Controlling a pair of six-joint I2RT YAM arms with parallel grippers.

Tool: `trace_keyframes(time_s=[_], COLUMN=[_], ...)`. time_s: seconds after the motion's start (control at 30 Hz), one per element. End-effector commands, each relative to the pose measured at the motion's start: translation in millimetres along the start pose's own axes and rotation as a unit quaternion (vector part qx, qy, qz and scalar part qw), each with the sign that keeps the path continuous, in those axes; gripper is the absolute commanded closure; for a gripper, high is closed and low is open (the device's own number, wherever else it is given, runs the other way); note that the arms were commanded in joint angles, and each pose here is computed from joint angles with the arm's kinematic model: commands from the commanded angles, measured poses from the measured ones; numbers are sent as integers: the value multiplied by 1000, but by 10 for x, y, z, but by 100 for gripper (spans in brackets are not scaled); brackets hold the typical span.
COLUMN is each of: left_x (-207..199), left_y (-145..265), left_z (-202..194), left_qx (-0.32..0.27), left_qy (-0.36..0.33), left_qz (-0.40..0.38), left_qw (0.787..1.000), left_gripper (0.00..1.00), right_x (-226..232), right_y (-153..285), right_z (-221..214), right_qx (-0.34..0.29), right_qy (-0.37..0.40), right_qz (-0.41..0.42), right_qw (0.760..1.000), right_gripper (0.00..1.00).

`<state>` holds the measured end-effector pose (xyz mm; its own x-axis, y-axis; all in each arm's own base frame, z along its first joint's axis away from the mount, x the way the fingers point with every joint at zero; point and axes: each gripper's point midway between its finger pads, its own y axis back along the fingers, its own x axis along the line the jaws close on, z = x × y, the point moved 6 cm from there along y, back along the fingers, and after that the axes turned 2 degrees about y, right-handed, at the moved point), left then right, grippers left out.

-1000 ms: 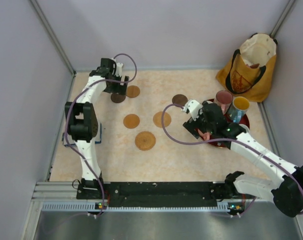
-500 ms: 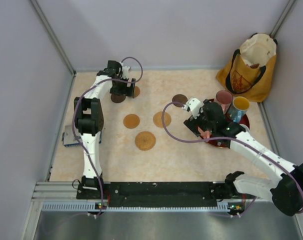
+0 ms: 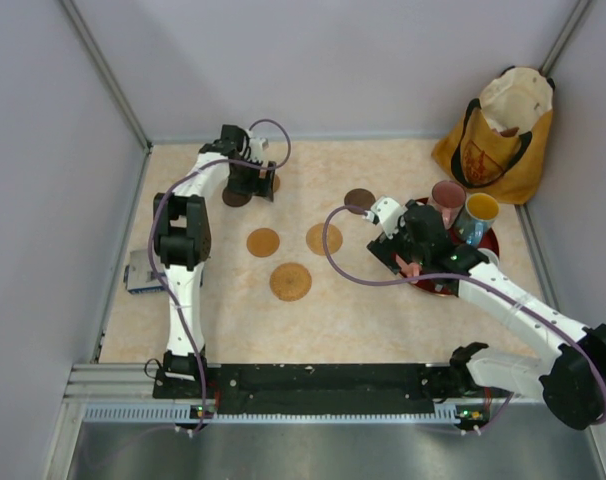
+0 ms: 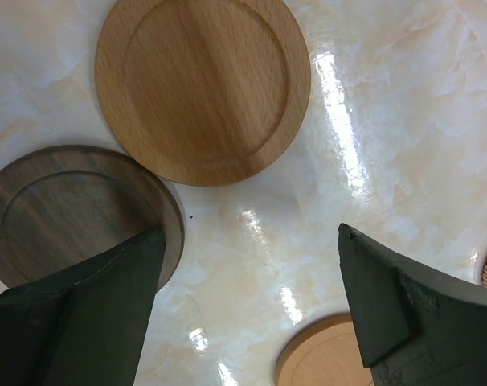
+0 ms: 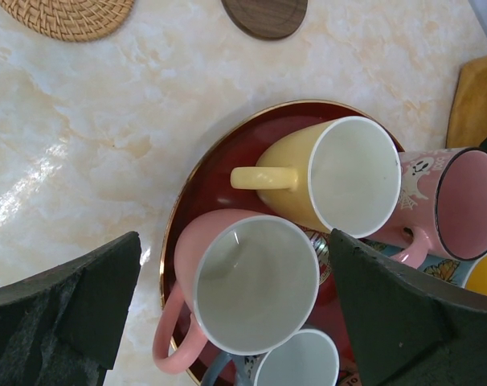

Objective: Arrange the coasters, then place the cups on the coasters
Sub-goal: Move the coaster to the center of the board.

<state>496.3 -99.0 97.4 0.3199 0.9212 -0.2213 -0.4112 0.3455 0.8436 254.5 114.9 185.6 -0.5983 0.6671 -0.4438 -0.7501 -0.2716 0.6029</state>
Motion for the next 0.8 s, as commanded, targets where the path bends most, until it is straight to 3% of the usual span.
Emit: trace_keyframes(time_s=[0.0, 0.5, 0.77], left_x=[-125, -500, -845], left_y=[-26, 100, 72], left_z=[-164, -525, -455], left_qx=[34, 87, 97], left_qy=[11, -15, -59], left_qz=[-35, -75, -82], left_qw=[999, 993, 990], left_gripper=[9, 12, 11], right_x=[-60, -71, -82], right_y=[11, 35, 37], right_z=[67, 73, 73], right_qx=[-19, -25, -25], right_qy=[0, 2, 3], right_qz=[-14, -16, -21], right_qw=[1000, 1000, 999], right_gripper=[1, 1, 1])
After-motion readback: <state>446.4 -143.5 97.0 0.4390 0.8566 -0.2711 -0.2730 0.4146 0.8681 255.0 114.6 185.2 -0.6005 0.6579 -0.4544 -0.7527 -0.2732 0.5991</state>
